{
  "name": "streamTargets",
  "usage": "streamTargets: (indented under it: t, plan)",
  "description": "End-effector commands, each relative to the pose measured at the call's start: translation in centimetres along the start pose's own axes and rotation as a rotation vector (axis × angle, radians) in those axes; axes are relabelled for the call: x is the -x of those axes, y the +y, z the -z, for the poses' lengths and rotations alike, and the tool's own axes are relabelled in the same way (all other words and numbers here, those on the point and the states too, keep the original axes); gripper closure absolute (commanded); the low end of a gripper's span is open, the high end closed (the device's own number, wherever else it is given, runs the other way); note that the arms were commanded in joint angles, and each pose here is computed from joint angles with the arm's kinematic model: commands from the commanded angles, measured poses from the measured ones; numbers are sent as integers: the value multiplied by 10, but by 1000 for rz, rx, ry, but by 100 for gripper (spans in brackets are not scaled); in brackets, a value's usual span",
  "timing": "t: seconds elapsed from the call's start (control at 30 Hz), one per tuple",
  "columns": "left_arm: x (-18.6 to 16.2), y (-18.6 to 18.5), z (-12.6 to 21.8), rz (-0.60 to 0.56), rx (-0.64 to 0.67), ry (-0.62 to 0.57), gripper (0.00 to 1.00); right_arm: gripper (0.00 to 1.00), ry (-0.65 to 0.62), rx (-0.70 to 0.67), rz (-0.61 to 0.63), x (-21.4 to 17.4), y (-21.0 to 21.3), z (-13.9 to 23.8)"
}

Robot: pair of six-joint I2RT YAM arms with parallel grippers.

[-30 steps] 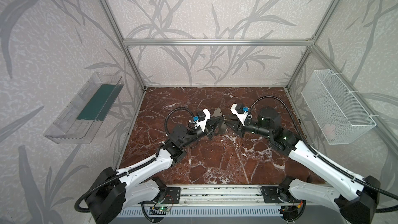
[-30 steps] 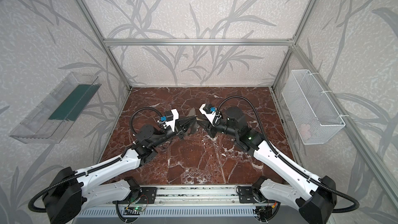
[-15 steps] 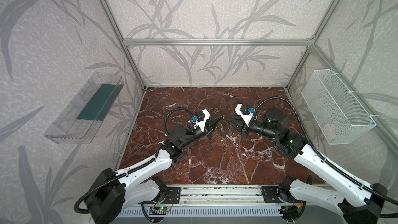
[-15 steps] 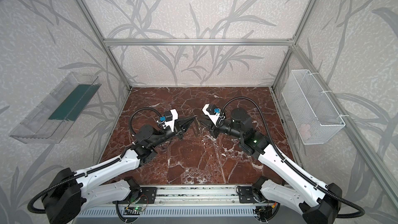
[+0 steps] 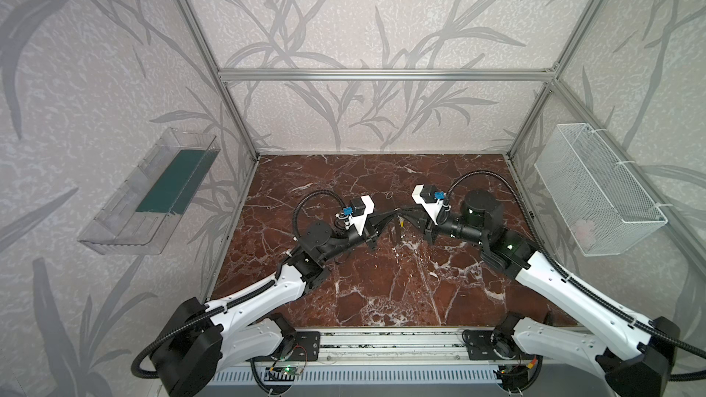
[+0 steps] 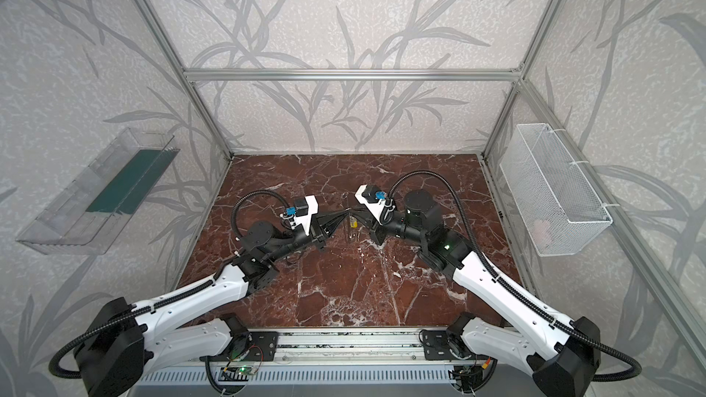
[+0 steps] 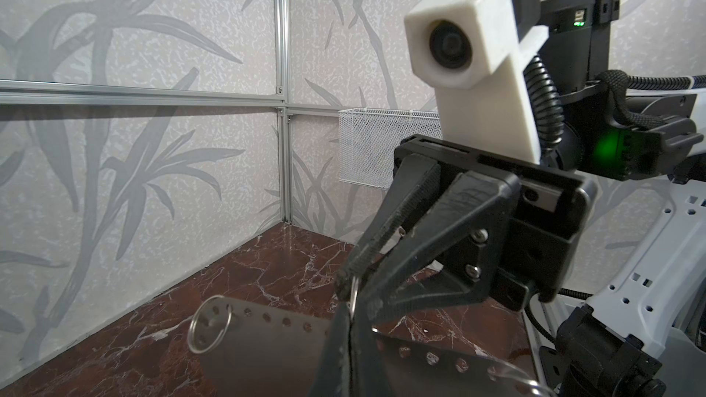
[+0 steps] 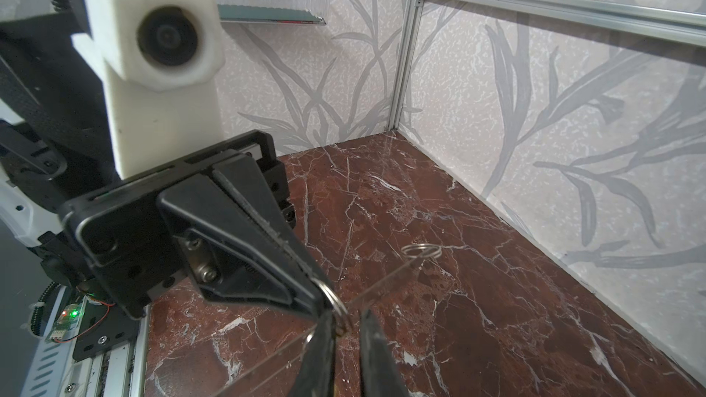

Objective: Put the keys on the keyring

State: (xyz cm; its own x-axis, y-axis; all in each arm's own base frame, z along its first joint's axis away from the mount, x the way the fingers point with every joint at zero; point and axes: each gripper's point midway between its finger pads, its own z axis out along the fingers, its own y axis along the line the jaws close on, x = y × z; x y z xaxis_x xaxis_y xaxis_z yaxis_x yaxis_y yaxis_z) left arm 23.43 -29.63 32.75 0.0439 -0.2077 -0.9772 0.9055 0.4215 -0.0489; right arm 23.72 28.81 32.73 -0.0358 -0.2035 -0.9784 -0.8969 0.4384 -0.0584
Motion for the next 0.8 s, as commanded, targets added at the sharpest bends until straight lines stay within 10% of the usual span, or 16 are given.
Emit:
streamTargets:
  t: [0.0, 0.5, 0.77]
  plan:
    - [23, -8, -2, -6, -45, -70, 100, 86, -35, 49, 2, 10, 7, -3]
    - [20, -6, -2, 2, -36, -52, 100, 100, -18, 188, 50, 5, 21, 0]
    - [19, 3, 9, -33, 49, 14, 82, 100, 130, 190, 150, -11, 17, 3]
